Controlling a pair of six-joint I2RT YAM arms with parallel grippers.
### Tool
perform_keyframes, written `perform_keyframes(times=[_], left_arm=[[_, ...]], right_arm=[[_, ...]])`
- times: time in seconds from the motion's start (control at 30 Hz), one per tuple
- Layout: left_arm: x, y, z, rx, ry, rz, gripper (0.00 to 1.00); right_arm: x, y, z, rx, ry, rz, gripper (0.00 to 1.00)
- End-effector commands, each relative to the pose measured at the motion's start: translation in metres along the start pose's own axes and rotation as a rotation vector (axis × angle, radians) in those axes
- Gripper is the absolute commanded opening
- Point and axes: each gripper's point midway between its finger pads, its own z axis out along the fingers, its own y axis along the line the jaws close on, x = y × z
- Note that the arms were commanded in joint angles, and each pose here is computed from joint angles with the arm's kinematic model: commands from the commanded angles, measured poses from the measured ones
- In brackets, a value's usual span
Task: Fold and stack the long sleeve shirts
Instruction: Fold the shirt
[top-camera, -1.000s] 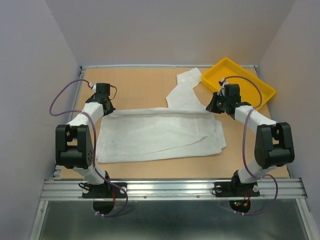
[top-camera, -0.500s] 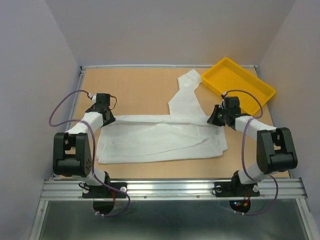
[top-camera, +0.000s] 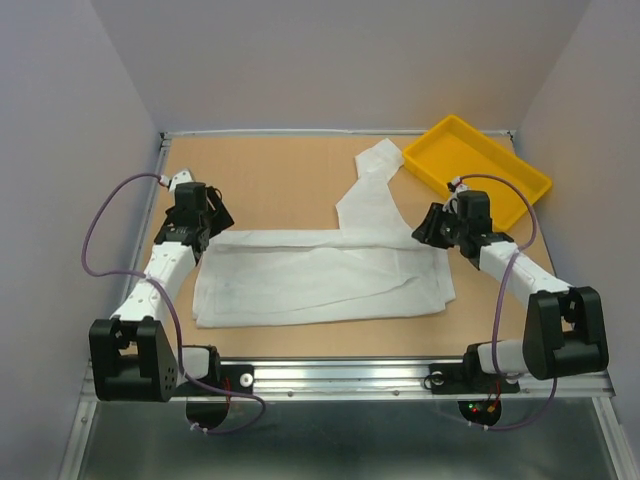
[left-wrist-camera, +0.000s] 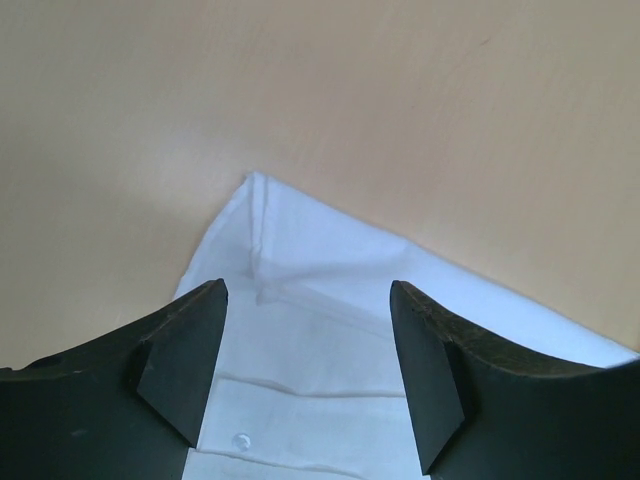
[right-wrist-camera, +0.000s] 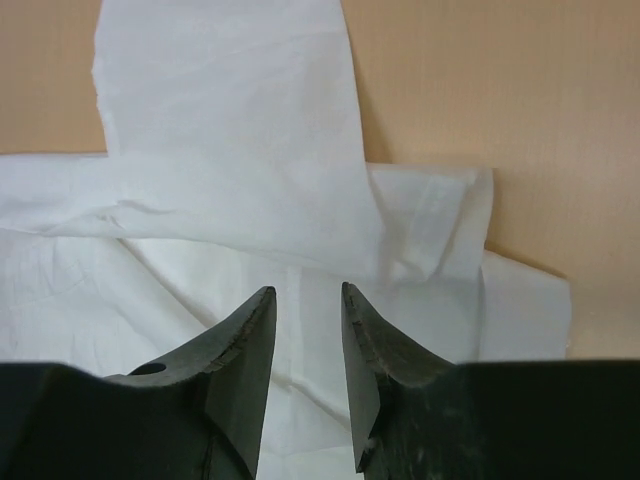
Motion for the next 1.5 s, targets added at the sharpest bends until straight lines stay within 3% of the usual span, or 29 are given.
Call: perform_keyframes(times=[0.0, 0.4, 0.8, 1.07, 1.47], left_arm=[[-0.014, -0.027, 0.007, 0.098, 0.006, -0.021, 0.77], [0.025, -0.032, 0.062, 0.062, 0.184, 0.040, 0.76], [0.061, -0.008, 0.079, -0.026, 0.266, 0.085, 0.76], [0.061, 0.008, 0.084, -0.111, 0.267, 0.126, 0.76], [0.060, 0.023, 0.086, -0.195, 0.265, 0.139, 0.76]], right_arm=[[-0.047, 0.042, -0.004, -0.118, -0.094, -0.108, 0.38], [-0.066, 0.106, 0.052, -0.187, -0.047, -0.200, 0.44], [0.000, 0.156, 0.104, -0.230, 0.101, -0.310, 0.45], [0.049, 0.126, 0.120, -0.131, 0.198, -0.323, 0.44], [0.107, 0.079, 0.075, -0.073, 0.324, -0.344, 0.44]])
